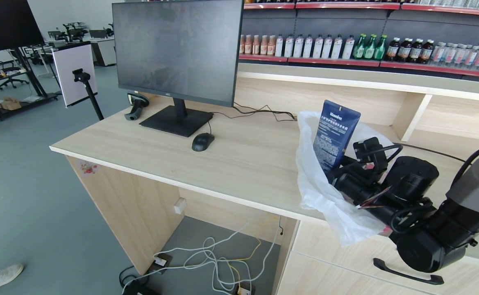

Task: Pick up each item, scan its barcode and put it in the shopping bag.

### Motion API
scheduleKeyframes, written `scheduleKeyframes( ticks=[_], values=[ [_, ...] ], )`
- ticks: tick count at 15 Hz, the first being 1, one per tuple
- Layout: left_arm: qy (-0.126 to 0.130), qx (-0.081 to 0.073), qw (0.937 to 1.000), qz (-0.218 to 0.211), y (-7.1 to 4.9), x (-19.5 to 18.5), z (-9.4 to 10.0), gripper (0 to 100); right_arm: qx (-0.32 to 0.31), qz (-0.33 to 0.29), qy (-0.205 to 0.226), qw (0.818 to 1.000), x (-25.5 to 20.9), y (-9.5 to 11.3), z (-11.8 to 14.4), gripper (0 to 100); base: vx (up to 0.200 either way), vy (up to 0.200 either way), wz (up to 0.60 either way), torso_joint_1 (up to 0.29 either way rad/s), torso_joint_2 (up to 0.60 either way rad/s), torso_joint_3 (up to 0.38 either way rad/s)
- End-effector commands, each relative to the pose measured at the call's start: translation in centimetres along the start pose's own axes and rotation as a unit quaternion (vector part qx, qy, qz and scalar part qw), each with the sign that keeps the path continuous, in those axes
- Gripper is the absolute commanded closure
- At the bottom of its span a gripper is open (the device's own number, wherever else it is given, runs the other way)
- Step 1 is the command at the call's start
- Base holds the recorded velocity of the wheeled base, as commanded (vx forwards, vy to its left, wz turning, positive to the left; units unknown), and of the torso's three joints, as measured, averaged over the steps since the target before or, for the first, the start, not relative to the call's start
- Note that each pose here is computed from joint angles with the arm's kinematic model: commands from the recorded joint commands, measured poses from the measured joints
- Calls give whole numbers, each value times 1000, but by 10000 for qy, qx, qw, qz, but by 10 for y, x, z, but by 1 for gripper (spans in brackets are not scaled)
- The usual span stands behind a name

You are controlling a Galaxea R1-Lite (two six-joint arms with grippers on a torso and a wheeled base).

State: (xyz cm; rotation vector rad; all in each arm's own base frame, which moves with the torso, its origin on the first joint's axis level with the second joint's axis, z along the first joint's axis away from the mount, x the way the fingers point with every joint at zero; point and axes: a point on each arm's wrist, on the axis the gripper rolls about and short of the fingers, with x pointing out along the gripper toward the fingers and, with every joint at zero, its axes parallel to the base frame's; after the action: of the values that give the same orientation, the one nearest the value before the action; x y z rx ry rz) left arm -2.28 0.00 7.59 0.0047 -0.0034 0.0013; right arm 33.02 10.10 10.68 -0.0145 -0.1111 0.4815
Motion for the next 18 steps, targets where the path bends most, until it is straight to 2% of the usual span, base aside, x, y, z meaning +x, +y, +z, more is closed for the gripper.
scheduleKeyframes(
  ticks=[1, 9, 13, 15, 18],
  values=[
    [-6, 0, 10000, 1, 0, 0, 0, 0, -32, -2, -144, 9999, -2, 0, 8, 0, 0, 0, 0, 0, 0, 0],
    [-6, 0, 10000, 1, 0, 0, 0, 0, -78, -21, -362, 9993, -32, 5, 39, 0, 0, 0, 0, 0, 0, 0],
    [-6, -8, 10000, 1, 0, 0, 0, 0, -172, -42, -511, 9985, -62, 10, 59, 0, 0, 0, 0, 0, 0, 0],
    [-6, -16, 10000, 9, 0, 0, 0, 0, -428, -366, -620, 9965, -81, -3, 71, 0, 0, 0, 0, 0, 0, 0],
    [2, -16, 10000, 1, 0, 0, 0, 0, -366, -387, -794, 9954, -106, 2, 84, 0, 0, 0, 0, 0, 0, 0]
  ],
)
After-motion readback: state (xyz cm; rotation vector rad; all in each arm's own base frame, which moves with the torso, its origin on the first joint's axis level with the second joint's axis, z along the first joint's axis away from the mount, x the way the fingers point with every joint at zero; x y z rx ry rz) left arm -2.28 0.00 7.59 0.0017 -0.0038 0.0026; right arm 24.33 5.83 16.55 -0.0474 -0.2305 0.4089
